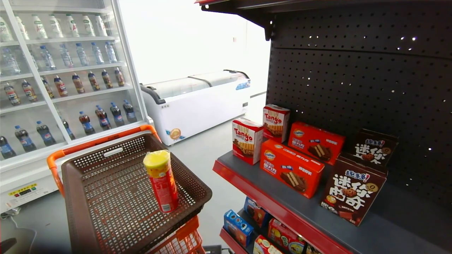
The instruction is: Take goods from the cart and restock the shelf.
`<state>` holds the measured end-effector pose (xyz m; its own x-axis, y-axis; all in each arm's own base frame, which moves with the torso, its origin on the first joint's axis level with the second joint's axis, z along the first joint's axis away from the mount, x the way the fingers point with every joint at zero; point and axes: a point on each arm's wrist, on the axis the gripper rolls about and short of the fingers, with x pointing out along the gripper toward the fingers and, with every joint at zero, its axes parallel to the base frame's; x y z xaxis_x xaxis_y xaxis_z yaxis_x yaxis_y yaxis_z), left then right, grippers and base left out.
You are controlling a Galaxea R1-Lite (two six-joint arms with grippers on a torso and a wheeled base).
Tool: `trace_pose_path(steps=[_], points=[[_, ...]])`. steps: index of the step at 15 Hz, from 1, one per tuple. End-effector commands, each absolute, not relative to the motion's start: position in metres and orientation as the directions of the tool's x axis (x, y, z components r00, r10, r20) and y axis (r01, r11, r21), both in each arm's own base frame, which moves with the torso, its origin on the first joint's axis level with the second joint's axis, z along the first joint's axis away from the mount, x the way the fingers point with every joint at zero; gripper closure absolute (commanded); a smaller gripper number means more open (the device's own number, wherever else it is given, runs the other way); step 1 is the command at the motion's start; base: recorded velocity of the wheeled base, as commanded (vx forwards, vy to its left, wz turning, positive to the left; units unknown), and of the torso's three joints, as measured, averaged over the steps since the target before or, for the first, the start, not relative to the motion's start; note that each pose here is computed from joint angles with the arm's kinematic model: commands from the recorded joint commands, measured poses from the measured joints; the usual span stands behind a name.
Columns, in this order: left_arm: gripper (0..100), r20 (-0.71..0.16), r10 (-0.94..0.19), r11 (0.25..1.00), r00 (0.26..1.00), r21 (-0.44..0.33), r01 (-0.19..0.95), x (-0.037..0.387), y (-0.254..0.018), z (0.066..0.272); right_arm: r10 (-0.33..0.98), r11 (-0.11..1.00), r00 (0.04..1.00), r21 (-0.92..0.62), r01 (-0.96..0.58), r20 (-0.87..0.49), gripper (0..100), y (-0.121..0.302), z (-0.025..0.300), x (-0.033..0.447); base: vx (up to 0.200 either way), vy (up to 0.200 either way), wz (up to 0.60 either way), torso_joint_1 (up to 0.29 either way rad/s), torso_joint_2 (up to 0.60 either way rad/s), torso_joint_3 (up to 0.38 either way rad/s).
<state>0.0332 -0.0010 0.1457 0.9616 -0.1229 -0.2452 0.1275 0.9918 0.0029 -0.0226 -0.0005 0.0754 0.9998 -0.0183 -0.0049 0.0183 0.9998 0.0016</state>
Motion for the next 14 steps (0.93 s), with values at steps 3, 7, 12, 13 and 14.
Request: trace_pose_path(steps=[3,7,12,13,14], points=[[0,-0.422,-0.143,0.990,0.895,-0.049,0.135,0.088,0.013,0.145,-0.018,1.000,1.000,0.001,0.018,-0.006,0,0.000,0.075,-0.022,0.000,0.000,0.00,0.000,0.00,0.000],[0,-0.370,-0.157,0.987,0.915,-0.022,0.160,0.119,0.018,0.145,-0.018,1.000,1.000,0.001,0.018,-0.005,0,0.000,0.075,-0.023,0.000,0.000,0.00,0.000,0.00,0.000],[0,-0.415,-0.173,0.983,0.893,-0.020,0.181,0.150,0.017,0.133,-0.018,1.000,1.000,0.001,0.018,-0.005,0,0.000,0.075,-0.023,0.000,0.000,0.00,0.000,0.00,0.000],[0,-0.420,-0.171,0.984,0.891,-0.018,0.180,0.152,0.017,0.132,-0.018,1.000,1.000,0.001,0.018,-0.005,0,0.000,0.075,-0.023,0.000,0.000,0.00,0.000,0.00,0.000],[0,-0.435,-0.160,0.985,0.886,-0.008,0.174,0.161,0.015,0.127,-0.018,1.000,1.000,0.001,0.018,-0.005,0,0.000,0.075,-0.023,0.000,0.000,0.00,0.000,0.00,0.000]])
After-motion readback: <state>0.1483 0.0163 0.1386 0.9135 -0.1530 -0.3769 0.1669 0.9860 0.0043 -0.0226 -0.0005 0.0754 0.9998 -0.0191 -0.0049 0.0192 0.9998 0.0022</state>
